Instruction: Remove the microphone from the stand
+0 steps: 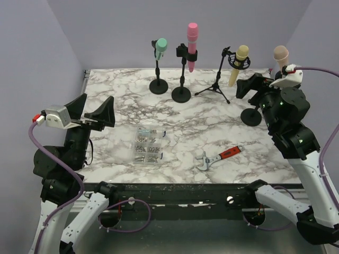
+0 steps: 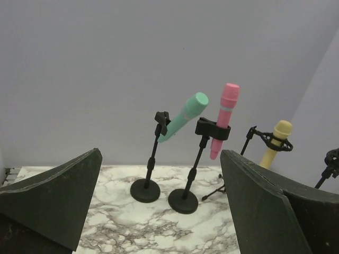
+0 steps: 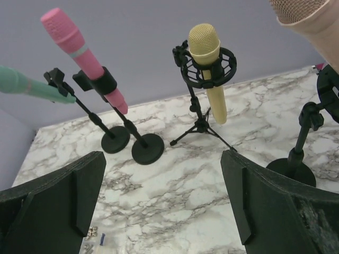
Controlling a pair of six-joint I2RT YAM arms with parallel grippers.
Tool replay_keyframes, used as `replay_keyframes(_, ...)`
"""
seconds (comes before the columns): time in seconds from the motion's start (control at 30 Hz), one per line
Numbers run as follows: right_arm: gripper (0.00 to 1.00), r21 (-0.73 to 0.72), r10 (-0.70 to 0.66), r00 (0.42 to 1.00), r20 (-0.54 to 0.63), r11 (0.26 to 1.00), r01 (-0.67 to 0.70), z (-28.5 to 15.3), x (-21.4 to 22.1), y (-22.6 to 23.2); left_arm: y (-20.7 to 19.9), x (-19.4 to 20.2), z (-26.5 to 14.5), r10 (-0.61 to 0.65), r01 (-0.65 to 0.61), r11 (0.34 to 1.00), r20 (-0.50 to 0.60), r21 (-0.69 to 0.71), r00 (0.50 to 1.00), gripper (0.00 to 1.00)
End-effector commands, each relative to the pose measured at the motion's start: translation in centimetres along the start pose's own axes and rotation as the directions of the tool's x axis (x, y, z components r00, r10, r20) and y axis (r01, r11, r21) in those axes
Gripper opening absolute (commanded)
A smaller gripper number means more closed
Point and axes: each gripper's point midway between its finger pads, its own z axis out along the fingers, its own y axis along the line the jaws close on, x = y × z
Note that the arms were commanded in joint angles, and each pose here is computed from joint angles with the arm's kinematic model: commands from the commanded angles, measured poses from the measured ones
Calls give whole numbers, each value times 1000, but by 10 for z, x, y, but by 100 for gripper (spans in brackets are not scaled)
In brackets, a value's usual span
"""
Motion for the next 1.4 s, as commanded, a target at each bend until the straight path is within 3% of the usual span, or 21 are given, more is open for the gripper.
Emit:
replay_keyframes(0.0, 100, 18, -28, 999, -38, 999, 28, 0, 13, -6, -7, 6, 2, 29, -28, 999, -31, 47, 999, 99)
replay_keyframes(0.37, 100, -225, 4, 984, -176, 973, -44, 22, 72, 43, -7, 23, 7, 51, -47, 997, -69, 58, 996, 99)
replay_keyframes(0.57, 100, -385, 21, 958, -286, 913, -135, 33, 117, 78, -9, 32, 10, 53, -46, 996, -92, 70, 994, 99)
replay_keyframes(0.8, 100, -457, 13, 940, -342, 871, -179, 58, 144, 117, -7, 39, 12, 54, -48, 997, -104, 65, 993, 99)
replay_keyframes(1.1, 100, -573, -62, 967, -248, 814, -95, 78, 155, 187, -1, 55, 20, 76, -70, 997, -149, 46, 986, 99)
replay_keyframes(1.37, 100, -509, -68, 997, -35, 860, 41, 115, 135, 213, -6, 66, 25, 56, -43, 997, -179, 71, 982, 98)
